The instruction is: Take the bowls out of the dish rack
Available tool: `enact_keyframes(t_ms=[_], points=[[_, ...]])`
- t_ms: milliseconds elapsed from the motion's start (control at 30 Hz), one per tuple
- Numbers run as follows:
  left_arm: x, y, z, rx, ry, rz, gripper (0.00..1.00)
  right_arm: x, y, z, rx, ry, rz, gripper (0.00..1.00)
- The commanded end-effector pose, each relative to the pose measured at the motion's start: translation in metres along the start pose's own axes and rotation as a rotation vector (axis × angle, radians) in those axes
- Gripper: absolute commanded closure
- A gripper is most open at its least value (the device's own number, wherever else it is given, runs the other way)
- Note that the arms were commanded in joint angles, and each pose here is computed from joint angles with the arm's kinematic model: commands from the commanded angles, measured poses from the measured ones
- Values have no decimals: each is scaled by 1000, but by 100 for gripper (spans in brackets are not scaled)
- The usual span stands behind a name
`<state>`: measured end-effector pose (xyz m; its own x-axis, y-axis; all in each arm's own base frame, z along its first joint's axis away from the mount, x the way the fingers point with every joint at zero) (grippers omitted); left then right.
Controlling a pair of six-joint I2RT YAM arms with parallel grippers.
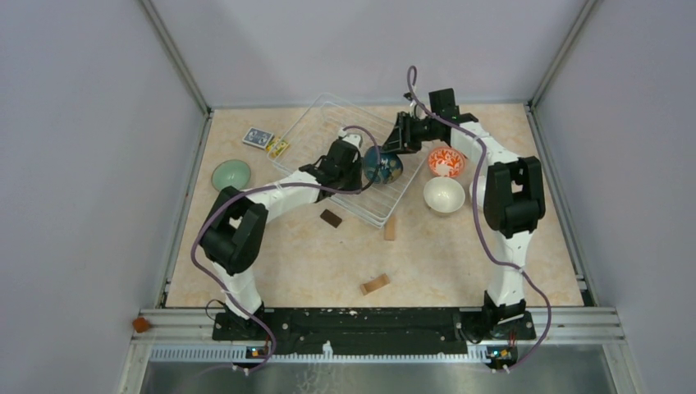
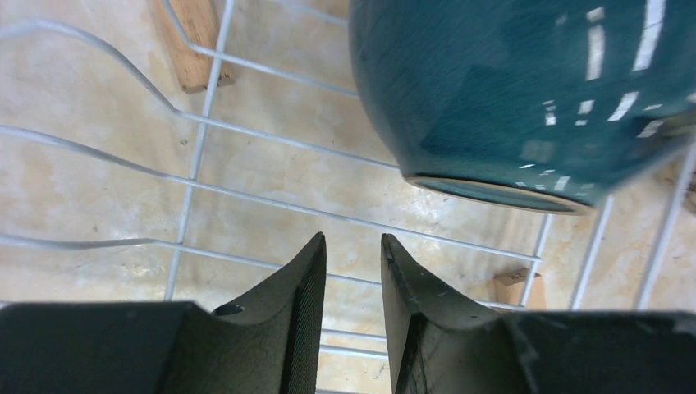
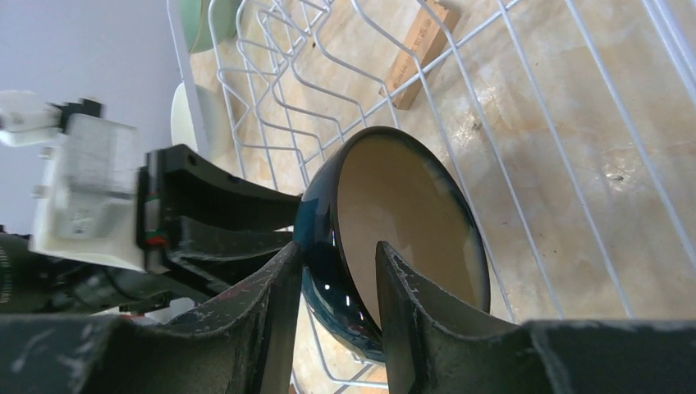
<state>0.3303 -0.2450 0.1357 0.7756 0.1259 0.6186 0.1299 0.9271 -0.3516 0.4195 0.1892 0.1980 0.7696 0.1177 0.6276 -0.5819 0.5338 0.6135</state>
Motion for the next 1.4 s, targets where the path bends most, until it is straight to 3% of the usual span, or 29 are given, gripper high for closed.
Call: enact_keyframes(t_ms=[0, 167, 500, 667, 867, 1000, 1167, 1367], points=[[31, -15, 32, -76, -111, 0, 63, -6, 3, -7, 62, 22, 43, 62], [39, -20, 47, -108, -137, 11, 63, -13, 5, -13, 91, 40, 43, 73], [52, -23, 77, -138, -183, 23, 62, -17, 20, -18, 122, 39, 61, 78], [59, -21, 101, -140, -241, 30, 61, -16, 25, -17, -63, 73, 128, 65], [61, -15, 126, -148, -318, 45, 58, -9, 51, -5, -261, 34, 232, 61], [60, -12, 134, -146, -347, 53, 51, 0, 60, 12, -364, -22, 253, 59], [58, -6, 150, -138, -408, 76, 36, 8, 58, 32, -549, -60, 265, 44], [52, 3, 168, -139, -460, 95, 25, 6, 40, 28, -666, 6, 239, 32]])
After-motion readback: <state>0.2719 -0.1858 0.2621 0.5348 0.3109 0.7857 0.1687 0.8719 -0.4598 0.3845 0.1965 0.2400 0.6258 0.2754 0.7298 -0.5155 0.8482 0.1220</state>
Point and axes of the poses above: each gripper's point midway between its finger pads, its own z axis back along the fingers, its own y axis along the line the jaws close on, x = y × z, the point moved 9 cm from there along z, back along the fingers, and after that the axes turned 12 degrees about z, right-handed, at the moved point
